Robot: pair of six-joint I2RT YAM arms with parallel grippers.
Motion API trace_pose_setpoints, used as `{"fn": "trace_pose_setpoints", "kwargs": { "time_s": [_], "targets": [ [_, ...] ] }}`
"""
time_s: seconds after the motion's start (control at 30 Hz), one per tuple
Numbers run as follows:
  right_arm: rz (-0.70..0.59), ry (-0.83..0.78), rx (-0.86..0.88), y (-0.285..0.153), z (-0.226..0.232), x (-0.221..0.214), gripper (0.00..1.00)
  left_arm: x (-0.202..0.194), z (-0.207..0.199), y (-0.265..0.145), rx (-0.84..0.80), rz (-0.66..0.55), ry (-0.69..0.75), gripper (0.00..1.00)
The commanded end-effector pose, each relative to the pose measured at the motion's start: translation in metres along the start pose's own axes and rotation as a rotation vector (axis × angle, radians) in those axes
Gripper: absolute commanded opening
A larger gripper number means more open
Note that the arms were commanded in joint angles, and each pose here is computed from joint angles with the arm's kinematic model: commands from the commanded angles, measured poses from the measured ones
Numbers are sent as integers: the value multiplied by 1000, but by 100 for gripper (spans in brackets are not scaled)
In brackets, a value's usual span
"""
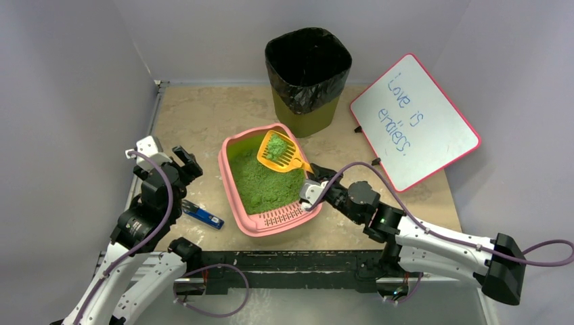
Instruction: Clean the litter box
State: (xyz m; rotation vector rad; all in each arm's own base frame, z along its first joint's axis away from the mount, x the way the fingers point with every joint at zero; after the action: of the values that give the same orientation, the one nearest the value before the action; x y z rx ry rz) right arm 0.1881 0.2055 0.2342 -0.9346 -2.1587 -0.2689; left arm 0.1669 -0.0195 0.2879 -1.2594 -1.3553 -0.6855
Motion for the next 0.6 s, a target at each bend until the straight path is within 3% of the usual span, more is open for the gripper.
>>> {"fn": "trace_pose_setpoints", "kwargs": {
  "time_s": [0.0,0.17,0.33,0.43,0.57],
  "targets": [
    [-59,28,-115,-2,-23,17,0,6,-4,0,-15,-22,-34,75],
    [-78,407,-64,-1,-5,22,0,6,-5,1,-17,-18,-31,75],
    [72,896,-2,1,17,29,0,7,-4,0,-15,-23,-34,75],
    [77,1017,61,-3,23,39,0,6,-5,0,-21,-21,-35,75],
    [-95,1069,59,-4,28,41,0,7,-5,-1,-27,-23,-38,75]
  ]
}}
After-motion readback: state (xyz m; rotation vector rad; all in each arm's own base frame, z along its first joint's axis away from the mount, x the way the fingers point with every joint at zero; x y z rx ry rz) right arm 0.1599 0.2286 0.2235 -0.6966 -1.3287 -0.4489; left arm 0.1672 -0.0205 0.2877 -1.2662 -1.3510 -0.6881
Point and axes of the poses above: each gripper's point midway between its finger pads, its own y axis out along the fingers, its own z axis along the line the jaws close on, x = y × z, the point moved 6 cm from there along -y, back along the fingers, and after that the axes turned 4 degrees about y, right-handed, at the moved point
